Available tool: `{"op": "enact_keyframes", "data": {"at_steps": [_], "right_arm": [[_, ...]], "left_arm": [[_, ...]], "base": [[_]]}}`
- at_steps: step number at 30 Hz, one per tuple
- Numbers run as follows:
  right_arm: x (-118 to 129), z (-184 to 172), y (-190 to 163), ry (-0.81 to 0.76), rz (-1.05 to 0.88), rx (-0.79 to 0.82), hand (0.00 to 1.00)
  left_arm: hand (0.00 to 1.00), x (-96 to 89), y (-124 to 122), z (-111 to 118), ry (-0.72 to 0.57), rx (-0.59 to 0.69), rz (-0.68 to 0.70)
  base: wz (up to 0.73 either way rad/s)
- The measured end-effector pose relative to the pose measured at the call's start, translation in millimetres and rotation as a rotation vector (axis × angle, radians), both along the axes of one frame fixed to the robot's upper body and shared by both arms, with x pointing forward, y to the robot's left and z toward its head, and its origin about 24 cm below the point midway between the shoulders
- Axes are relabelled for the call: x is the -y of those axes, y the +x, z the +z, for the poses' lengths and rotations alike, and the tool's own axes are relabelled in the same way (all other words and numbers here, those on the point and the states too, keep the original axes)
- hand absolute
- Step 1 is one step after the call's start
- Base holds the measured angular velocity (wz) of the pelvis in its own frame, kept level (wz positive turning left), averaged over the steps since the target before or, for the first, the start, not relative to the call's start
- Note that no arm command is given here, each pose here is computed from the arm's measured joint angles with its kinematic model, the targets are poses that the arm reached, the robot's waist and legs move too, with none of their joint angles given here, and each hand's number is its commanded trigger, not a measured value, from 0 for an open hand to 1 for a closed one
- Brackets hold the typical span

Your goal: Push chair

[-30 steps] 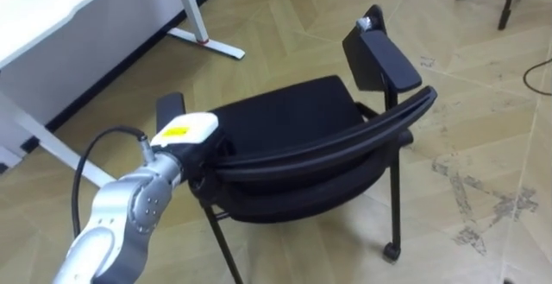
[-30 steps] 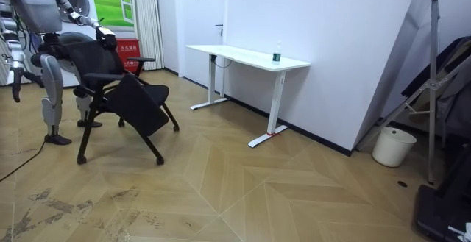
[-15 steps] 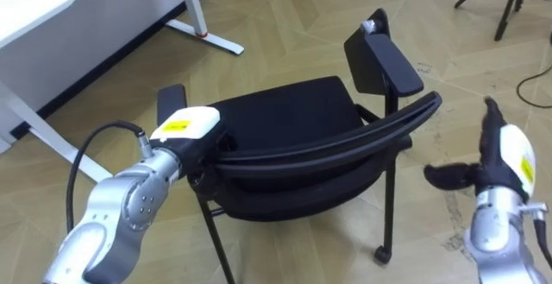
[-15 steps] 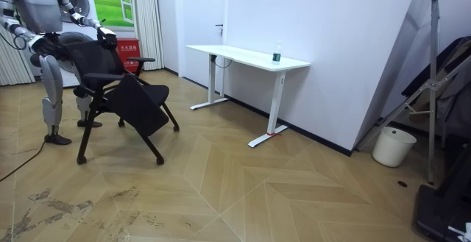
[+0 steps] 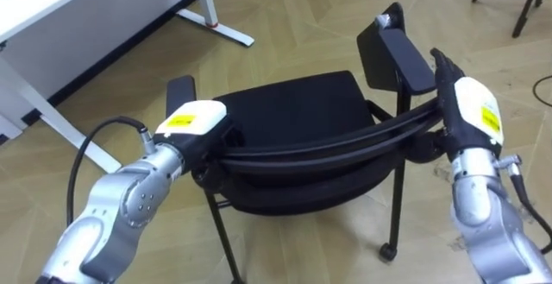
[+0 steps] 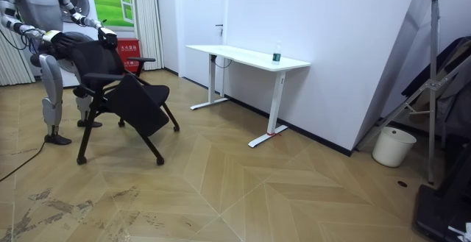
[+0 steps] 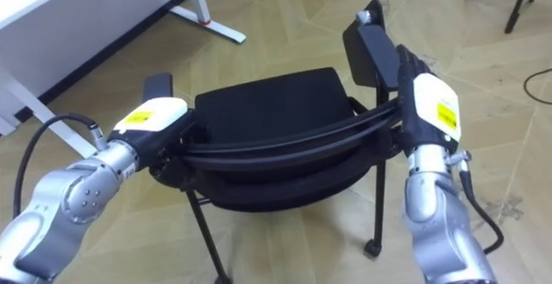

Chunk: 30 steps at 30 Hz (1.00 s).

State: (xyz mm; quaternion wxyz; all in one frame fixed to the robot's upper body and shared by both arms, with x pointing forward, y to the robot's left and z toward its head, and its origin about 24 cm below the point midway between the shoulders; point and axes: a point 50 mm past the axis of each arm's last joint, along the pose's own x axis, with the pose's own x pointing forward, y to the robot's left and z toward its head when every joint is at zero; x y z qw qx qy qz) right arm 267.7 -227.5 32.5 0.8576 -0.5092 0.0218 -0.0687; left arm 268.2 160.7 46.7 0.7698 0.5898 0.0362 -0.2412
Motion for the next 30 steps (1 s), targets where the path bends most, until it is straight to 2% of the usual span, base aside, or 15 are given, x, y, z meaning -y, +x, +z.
{"op": "enact_keyframes", "data": {"at_steps": [6,22,28,29,30], "right_arm": [[-10,10,2,-0.165,0.099,-0.029,0.00],[-27,6,4,-0.302,0.287,-0.189,0.00],[-29,2,3,-0.371,0.360,-0.262,0.00],[-29,2,3,-0.380,0.370,-0.271,0.03],[-29,2,4,-0.381,0.374,-0.277,0.25]], "left_arm": [[1.00,1.0,3,3,0.000,0.014,-0.007],[1.00,2.4,11,0,-0.013,0.032,-0.063],[1.00,13.0,21,8,0.028,0.055,-0.142],[1.00,13.6,22,8,0.030,0.054,-0.149],[1.00,13.8,23,8,0.032,0.054,-0.151]], "base": [[-0.01],[0.00],[0.09],[0.00],[0.00]]}}
